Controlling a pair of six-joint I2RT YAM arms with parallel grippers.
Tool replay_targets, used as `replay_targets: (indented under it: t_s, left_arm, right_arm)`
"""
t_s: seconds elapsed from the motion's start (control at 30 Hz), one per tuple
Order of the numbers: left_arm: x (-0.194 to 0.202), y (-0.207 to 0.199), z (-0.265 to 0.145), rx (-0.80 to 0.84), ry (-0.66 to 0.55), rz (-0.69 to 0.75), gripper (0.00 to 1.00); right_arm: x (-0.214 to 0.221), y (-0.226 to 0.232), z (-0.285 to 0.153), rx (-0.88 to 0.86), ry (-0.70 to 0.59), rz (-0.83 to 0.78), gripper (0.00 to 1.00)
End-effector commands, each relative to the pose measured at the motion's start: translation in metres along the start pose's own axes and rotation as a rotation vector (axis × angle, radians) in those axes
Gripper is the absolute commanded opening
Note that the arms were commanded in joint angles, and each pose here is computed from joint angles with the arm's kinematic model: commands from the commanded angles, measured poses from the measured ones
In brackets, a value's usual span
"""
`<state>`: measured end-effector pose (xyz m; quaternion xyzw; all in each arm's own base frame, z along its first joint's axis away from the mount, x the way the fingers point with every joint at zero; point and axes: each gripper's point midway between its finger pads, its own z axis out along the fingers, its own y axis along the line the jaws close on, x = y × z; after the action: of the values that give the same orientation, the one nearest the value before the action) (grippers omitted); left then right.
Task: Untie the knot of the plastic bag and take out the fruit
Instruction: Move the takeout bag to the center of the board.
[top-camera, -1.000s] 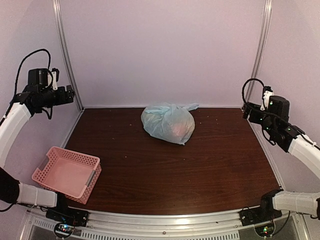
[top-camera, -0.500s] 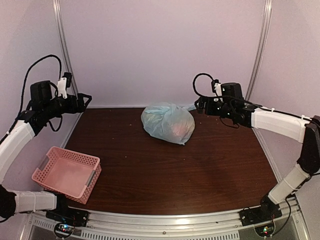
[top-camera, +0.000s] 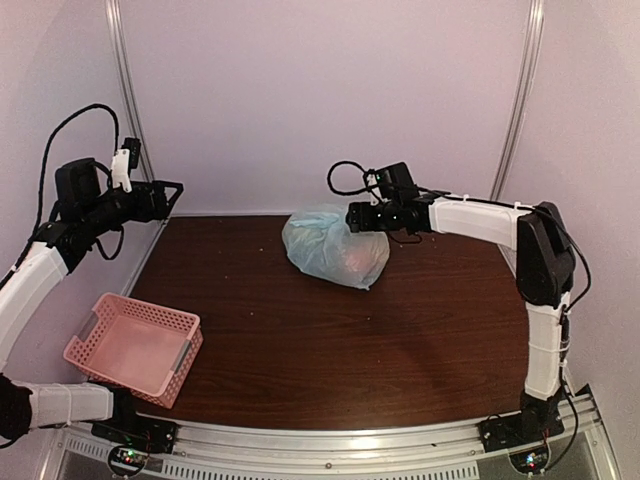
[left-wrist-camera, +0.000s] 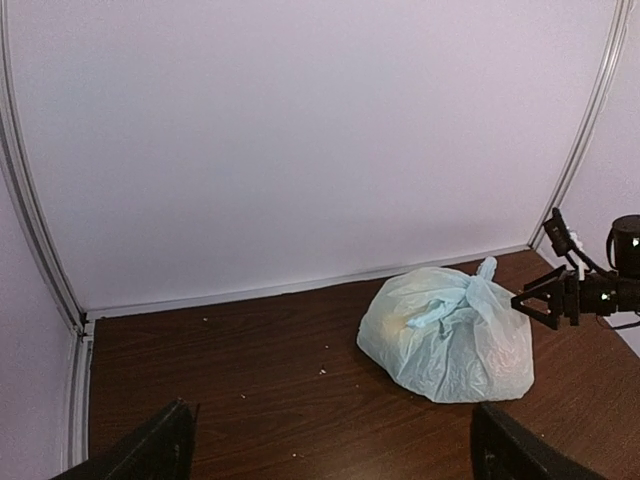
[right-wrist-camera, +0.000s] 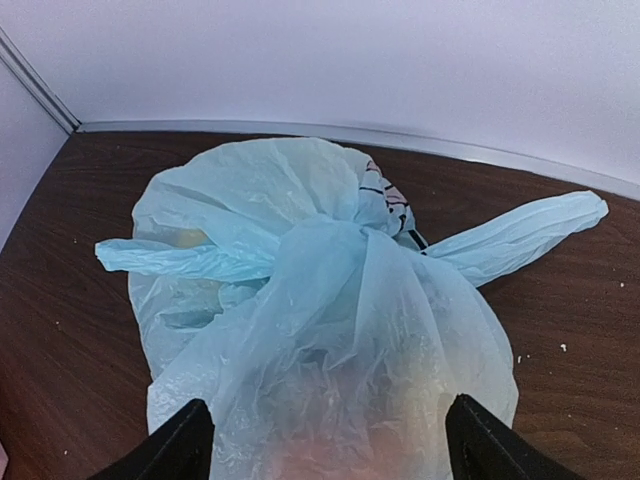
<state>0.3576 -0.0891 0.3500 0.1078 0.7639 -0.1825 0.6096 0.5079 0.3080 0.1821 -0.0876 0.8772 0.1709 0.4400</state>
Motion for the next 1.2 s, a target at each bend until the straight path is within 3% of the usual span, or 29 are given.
replay_targets:
  t_s: [0.0,0.23,0.57,0.97,1.17]
  left_arm:
    - [-0.009,-0.001,0.0,0.006,-0.029,0.015,0.97]
    - [-0.001,0.003,0.008,-0.003,0.006,-0.001,0.98]
    - [0.006,0.005,0.014,0.004,0.031,-0.013,0.98]
    - [0.01,0.005,0.016,0.009,0.042,-0.01,0.97]
    - [0.011,0.003,0.017,0.023,0.04,-0.006,0.98]
  right_arm:
    - [0.009,-0.002,0.012,0.076,0.062,-0.076,0.79]
    - [0.023,-0.001,0.032,0.082,0.104,-0.096,0.64]
    - [0.021,0.016,0.034,0.006,0.093,-0.061,0.0]
    - [0.014,0.053,-0.013,-0.184,0.051,-0.086,0.0]
    - [0.038,0.076,-0.041,-0.295,0.085,-0.116,0.0]
